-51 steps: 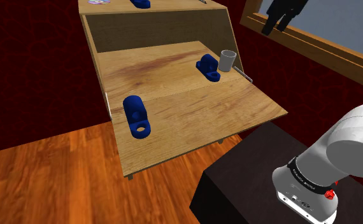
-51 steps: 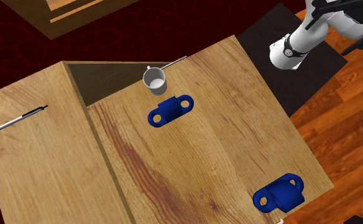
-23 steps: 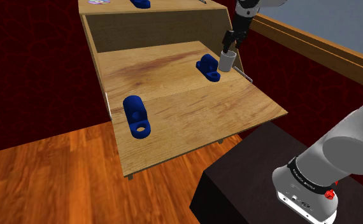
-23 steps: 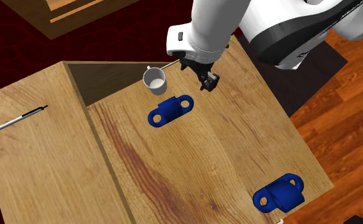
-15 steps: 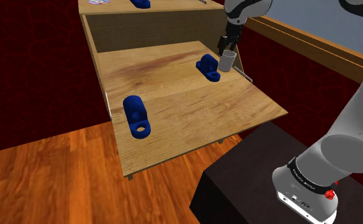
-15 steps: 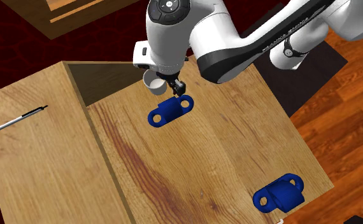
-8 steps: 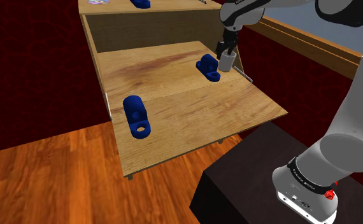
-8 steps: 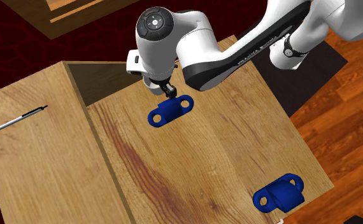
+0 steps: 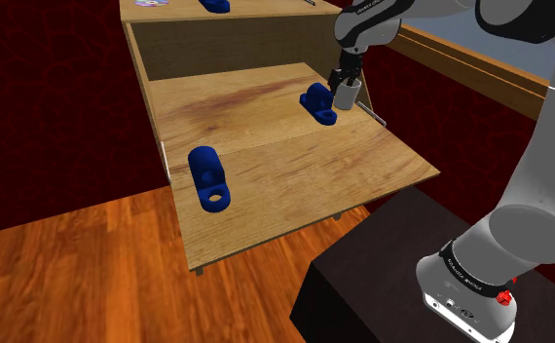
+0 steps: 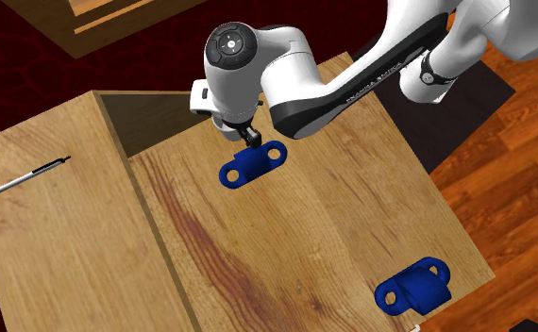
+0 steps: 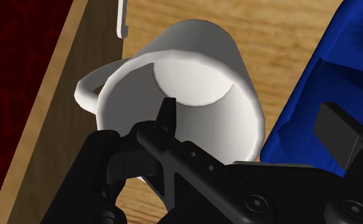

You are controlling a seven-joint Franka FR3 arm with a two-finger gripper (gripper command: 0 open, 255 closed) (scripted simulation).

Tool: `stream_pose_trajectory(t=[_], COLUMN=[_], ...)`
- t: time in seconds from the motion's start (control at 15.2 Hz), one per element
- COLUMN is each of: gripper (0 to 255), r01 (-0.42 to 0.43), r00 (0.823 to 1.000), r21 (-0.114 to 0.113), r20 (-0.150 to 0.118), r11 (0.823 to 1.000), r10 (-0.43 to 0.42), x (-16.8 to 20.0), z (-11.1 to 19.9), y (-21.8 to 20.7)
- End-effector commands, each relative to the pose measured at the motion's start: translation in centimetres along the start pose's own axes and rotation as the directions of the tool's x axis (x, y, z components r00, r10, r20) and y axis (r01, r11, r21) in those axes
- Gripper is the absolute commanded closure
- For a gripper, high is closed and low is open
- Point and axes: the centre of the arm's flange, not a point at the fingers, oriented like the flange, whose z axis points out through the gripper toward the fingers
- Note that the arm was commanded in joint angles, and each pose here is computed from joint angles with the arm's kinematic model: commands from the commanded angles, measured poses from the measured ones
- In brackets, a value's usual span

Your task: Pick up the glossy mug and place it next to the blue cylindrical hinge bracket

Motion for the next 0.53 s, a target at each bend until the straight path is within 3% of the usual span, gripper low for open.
stream_pose_trajectory(t=[0.0, 0.07, 0.13, 0.46], gripper=[0, 0, 255, 255], r01=[0.000, 0.000, 0.000, 0.000], r00=[1.000, 1.000, 1.000, 1.000], r21=[0.000, 0.000, 0.000, 0.000], r20=[0.000, 0.000, 0.000, 0.000], r11=[1.000, 1.000, 1.000, 1.000], r10=[0.000, 0.000, 0.000, 0.000], x=[0.01, 0.01, 0.00, 0.00], z=[0.05, 0.05, 0.05, 0.05], y=[-0.04, -0.04, -0.05, -0.05])
